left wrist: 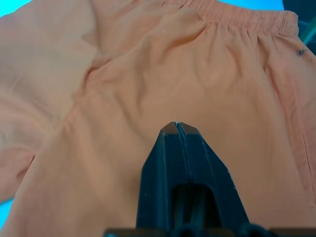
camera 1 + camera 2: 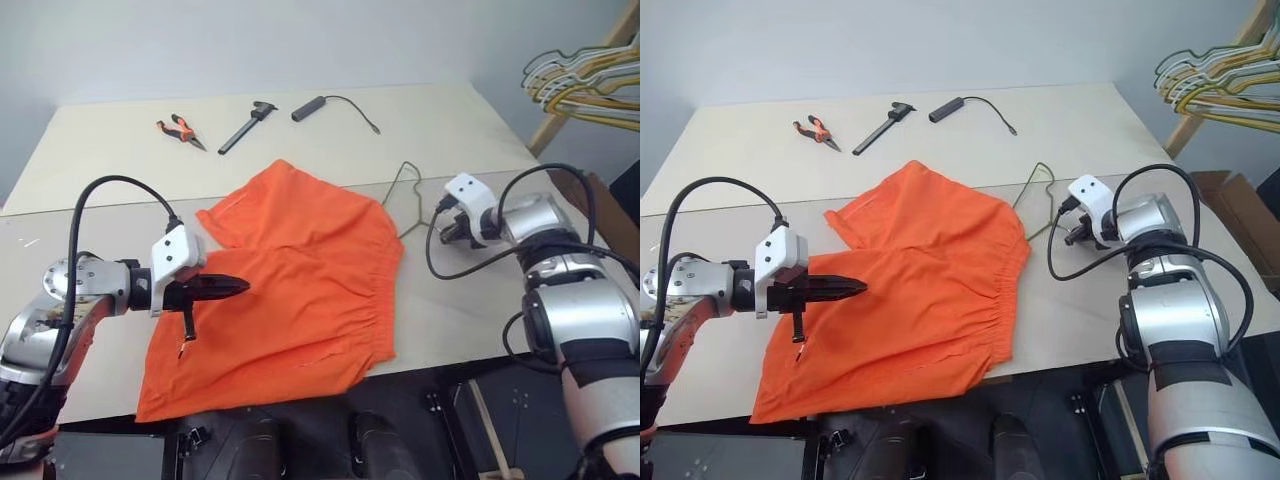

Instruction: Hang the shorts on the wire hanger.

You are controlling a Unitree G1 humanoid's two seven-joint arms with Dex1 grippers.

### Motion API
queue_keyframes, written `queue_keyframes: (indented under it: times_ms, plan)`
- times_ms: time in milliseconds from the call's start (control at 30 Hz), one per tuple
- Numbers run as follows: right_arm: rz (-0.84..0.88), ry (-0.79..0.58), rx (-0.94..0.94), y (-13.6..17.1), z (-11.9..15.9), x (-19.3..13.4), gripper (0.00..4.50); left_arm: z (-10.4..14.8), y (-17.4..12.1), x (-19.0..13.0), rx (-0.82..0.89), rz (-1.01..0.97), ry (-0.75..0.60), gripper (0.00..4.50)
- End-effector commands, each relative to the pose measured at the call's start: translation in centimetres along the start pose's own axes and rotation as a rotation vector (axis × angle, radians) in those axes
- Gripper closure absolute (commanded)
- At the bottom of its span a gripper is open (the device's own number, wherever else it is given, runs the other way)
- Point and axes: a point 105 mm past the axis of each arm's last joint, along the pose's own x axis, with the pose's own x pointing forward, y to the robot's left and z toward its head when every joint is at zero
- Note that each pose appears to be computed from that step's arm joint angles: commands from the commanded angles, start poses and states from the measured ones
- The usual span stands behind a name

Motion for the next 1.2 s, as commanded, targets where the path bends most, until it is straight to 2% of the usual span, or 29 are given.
queue_keyframes:
  times_ms: [33,200,367,567,767,1033,1200]
  plan:
    - [-0.062,0.160,-0.008,-2.2,-4.9,-1.3,4.47,0.9,0.0,-0.1,0.057,0.006,-0.010,4.50]
    - [-0.140,0.191,-0.014,-4.6,-6.3,-3.5,4.47,0.6,0.1,0.2,0.067,0.005,0.000,4.50]
    - [-0.220,0.158,-0.068,-5.8,-5.9,-5.3,4.47,0.5,0.3,0.5,0.068,-0.001,-0.004,4.50]
    - [-0.378,-0.038,-0.154,-6.5,-2.0,-8.8,4.47,0.8,0.8,0.7,0.069,0.003,-0.022,4.50]
    - [-0.382,-0.304,-0.328,-3.3,3.0,-11.2,4.47,1.6,1.2,0.3,0.036,0.014,-0.091,4.50]
    - [-0.428,-0.607,-0.437,0.8,8.9,-12.9,4.47,5.9,2.3,-1.3,-0.058,0.040,-0.342,4.50]
    - [-0.541,-0.715,-0.621,2.8,12.4,-13.7,4.47,9.2,3.5,-2.4,-0.096,0.073,-0.505,4.50]
